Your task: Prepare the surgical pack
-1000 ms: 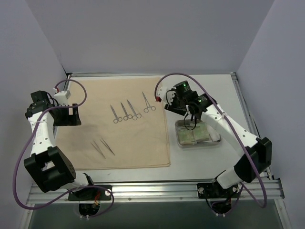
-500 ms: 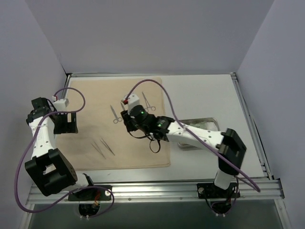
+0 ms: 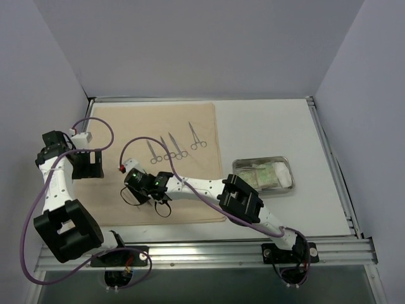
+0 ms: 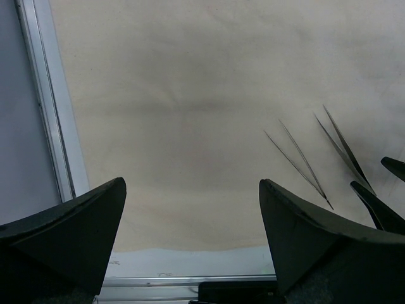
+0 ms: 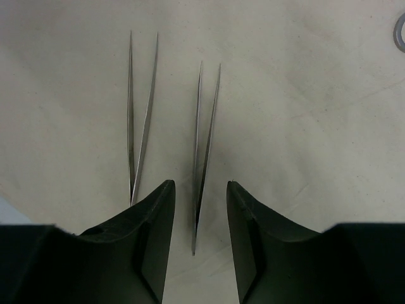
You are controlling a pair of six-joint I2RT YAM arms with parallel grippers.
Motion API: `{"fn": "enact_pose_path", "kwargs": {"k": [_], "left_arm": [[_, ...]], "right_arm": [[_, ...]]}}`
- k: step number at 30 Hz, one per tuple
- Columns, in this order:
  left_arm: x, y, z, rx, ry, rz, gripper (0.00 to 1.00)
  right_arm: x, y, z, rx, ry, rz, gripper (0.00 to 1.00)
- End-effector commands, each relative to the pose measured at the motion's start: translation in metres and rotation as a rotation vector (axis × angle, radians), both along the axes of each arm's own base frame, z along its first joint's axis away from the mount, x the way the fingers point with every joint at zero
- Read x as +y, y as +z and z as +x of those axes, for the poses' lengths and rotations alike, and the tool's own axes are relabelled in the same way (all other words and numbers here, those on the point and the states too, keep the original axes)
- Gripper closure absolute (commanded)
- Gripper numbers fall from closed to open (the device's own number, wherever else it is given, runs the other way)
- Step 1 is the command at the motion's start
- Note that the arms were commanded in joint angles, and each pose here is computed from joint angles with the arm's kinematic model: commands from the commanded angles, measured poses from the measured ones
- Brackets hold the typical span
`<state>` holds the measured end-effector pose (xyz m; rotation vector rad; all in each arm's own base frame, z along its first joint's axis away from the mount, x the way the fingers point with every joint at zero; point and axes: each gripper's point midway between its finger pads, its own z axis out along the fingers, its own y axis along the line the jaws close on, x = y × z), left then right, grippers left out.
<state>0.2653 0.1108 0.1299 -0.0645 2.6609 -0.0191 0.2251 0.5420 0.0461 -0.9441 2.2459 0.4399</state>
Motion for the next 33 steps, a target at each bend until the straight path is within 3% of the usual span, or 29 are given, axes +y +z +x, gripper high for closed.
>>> {"fn": "enact_pose_path", "kwargs": {"k": [1,10,12,13,16,23,27,29,30,31,33], "left_arm": [[-0.001,0.009,0.006,-0.057,-0.018,0.002,0.04],[-0.002,0.004,0.008,-0.057,-0.034,-0.005,0.05],[-0.001,0.003,0.008,-0.054,-0.035,-0.005,0.05],[-0.001,0.003,0.008,-0.055,-0.037,-0.004,0.05],[-0.001,0.002,0.008,-0.054,-0.037,-0.005,0.04],[-0.003,0.004,0.009,-0.062,-0.042,-0.013,0.05],[-0.004,0.008,0.011,-0.070,-0.049,-0.016,0.05],[-0.005,0.012,0.013,-0.081,-0.054,-0.021,0.05],[-0.006,0.012,0.013,-0.083,-0.059,-0.027,0.05],[-0.007,0.014,0.014,-0.089,-0.061,-0.029,0.05],[-0.007,0.015,0.016,-0.093,-0.064,-0.033,0.05]], "right_arm": [[-0.002,0.010,0.007,-0.014,-0.030,-0.013,0.66],[0.004,-0.039,-0.006,0.070,0.014,-0.044,0.67],[0.002,-0.043,-0.004,0.069,0.010,-0.056,0.72],[0.000,-0.043,-0.003,0.068,0.010,-0.067,0.83],[0.002,-0.031,-0.001,0.054,0.018,-0.064,0.99],[0.006,0.056,0.011,-0.030,0.036,0.045,1.00],[-0.032,0.108,0.039,-0.165,0.060,0.003,1.00],[-0.075,0.126,0.055,-0.225,0.088,-0.053,1.00],[-0.111,0.108,0.070,-0.247,0.142,-0.171,1.00],[-0.132,0.131,0.076,-0.285,0.142,-0.169,1.00],[-0.177,0.130,0.088,-0.290,0.159,-0.248,1.00]]}}
